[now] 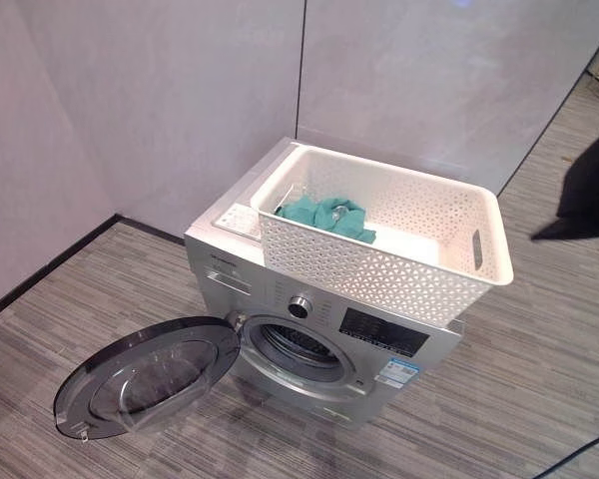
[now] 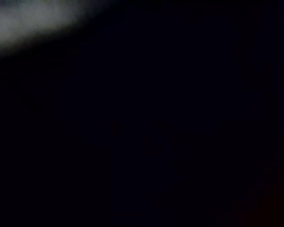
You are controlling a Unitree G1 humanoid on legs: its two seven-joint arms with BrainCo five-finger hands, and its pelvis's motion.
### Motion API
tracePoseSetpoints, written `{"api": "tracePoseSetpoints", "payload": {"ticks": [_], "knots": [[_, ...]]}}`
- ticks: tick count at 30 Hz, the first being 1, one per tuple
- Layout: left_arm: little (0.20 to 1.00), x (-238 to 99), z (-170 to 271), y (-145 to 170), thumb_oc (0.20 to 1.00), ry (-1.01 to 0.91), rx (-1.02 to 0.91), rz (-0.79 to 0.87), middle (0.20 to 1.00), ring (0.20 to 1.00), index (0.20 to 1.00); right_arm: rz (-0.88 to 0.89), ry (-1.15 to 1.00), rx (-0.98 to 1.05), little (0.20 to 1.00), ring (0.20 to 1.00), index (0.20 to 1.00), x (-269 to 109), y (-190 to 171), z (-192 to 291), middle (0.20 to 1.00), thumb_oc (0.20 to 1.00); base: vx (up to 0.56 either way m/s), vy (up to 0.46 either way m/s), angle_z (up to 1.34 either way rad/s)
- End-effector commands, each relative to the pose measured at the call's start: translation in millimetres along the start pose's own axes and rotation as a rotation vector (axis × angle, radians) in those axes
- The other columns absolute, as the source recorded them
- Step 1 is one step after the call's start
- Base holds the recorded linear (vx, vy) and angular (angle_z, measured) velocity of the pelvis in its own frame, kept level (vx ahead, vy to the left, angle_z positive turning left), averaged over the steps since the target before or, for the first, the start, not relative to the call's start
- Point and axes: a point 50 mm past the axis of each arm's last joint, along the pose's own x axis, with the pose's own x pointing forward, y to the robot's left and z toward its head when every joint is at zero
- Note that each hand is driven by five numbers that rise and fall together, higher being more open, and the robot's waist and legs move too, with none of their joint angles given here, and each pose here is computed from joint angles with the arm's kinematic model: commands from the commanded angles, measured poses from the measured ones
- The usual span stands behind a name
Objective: Grab the laundry basket,head to the washer,open it,put in the laundry and shut it.
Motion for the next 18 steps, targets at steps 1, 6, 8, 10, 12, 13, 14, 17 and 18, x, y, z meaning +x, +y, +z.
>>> {"api": "tracePoseSetpoints", "payload": {"ticks": [1,6,8,10,12,13,14,17,18], "knots": [[1.0,0.1,0.2,19.8,1.0,0.026,0.05,0.059,1.0,1.0,1.0,-0.12,0.026,0.017,0.2,0.2,0.2,9.3,-27.7,-10.0,0.2,0.2,0.0,-0.005,-0.05],[1.0,0.7,5.5,18.5,1.0,0.006,0.028,0.057,1.0,1.0,1.0,-0.009,0.104,0.017,0.2,0.2,0.2,-24.9,-4.7,-34.6,0.2,0.2,0.0,0.0,0.0],[1.0,0.9,7.1,18.0,1.0,0.003,0.021,0.056,1.0,1.0,1.0,0.054,0.14,0.028,0.2,0.2,0.2,-46.1,8.6,-43.3,0.2,0.2,0.0,-0.002,-0.02],[1.0,1.0,7.2,16.4,1.0,0.002,0.018,0.05,1.0,1.0,1.0,0.144,0.185,0.026,0.2,0.2,0.2,-75.5,24.8,-54.5,0.2,0.2,0.0,0.0,0.0],[1.0,1.1,7.6,14.1,1.0,-0.002,0.016,0.043,1.0,1.0,1.0,0.227,0.228,0.043,0.2,0.2,0.2,-102.4,39.3,-61.8,0.2,0.2,0.0,-0.003,0.02],[1.0,1.2,8.6,12.8,1.0,-0.007,0.013,0.039,1.0,1.0,1.0,0.279,0.263,0.063,0.2,0.2,0.2,-120.9,49.7,-64.9,0.2,0.2,0.0,0.0,0.0],[1.0,1.2,8.5,13.1,1.0,-0.008,0.011,0.039,1.0,1.0,1.0,0.325,0.29,0.076,0.2,0.2,0.2,-136.6,56.8,-67.2,0.2,0.2,0.0,0.0,0.0],[1.0,1.1,7.8,10.9,1.0,-0.011,0.0,0.03,1.0,1.0,1.0,0.462,0.339,0.128,0.2,0.2,0.2,-175.6,74.5,-66.0,0.2,0.2,0.0,0.0,0.0],[1.0,1.0,6.8,10.4,1.0,-0.009,-0.004,0.027,1.0,1.0,1.0,0.508,0.356,0.148,0.2,0.2,0.2,-189.0,79.8,-64.8,0.2,0.2,-0.02,-0.002,-0.05]]}}
